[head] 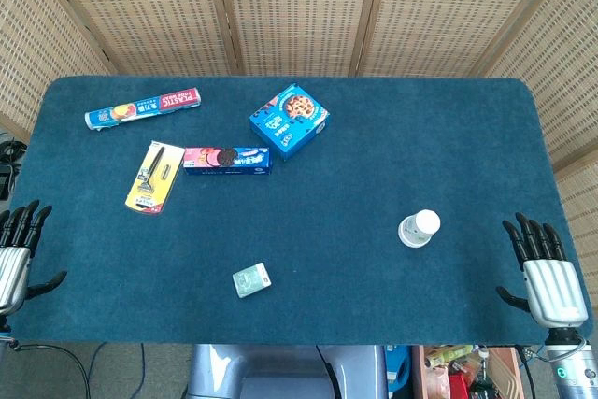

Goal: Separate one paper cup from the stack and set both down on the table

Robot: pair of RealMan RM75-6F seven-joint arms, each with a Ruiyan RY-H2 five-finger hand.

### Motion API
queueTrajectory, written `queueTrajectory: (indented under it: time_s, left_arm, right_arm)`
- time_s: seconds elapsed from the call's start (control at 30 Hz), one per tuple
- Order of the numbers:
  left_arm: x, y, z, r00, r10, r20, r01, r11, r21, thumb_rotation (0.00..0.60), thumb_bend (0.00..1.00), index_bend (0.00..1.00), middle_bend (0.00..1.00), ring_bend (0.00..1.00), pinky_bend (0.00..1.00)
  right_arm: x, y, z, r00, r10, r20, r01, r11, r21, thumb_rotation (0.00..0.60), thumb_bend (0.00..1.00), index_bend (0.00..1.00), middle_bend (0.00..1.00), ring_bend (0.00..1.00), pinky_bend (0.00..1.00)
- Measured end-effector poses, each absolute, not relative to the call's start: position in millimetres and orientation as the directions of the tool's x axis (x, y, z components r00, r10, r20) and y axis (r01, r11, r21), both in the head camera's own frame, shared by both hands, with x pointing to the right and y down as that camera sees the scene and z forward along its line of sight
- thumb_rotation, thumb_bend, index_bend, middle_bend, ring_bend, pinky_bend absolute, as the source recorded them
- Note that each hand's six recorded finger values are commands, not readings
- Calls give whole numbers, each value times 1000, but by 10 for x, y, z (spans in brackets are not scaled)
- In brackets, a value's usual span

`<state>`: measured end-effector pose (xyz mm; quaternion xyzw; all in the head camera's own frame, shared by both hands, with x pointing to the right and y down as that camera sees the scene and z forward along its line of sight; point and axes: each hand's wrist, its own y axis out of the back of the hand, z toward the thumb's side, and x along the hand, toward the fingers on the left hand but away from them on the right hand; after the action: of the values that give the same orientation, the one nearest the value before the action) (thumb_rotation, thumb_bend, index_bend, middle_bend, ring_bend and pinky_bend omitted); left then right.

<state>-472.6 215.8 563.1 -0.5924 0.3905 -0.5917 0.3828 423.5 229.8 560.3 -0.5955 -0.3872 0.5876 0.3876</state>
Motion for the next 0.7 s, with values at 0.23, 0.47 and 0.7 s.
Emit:
queueTrajectory:
  time_s: [0.23, 0.47, 0.7]
  left_arm:
    - [-4725, 2160, 5628, -5, -916, 402, -11, -402, -916, 600, 182, 0, 0, 0, 0]
    - [-4720, 2142, 5634, -2, -918, 397, -14, -397, -918, 600, 182, 0, 0, 0, 0]
    - [-4719, 2136, 5665, -1, -916, 402, -17, -402, -916, 600, 182, 0, 0, 0, 0]
  right_arm:
    - [4230, 2299, 5608, 12, 916, -401, 9, -402, -916, 600, 114, 0, 0, 0, 0]
    - [4198, 2310, 5613, 22, 915, -403, 4, -403, -915, 600, 115, 0, 0, 0, 0]
    - [4177, 2319, 5623, 26, 914, -405, -1, -406, -914, 600, 115, 0, 0, 0, 0]
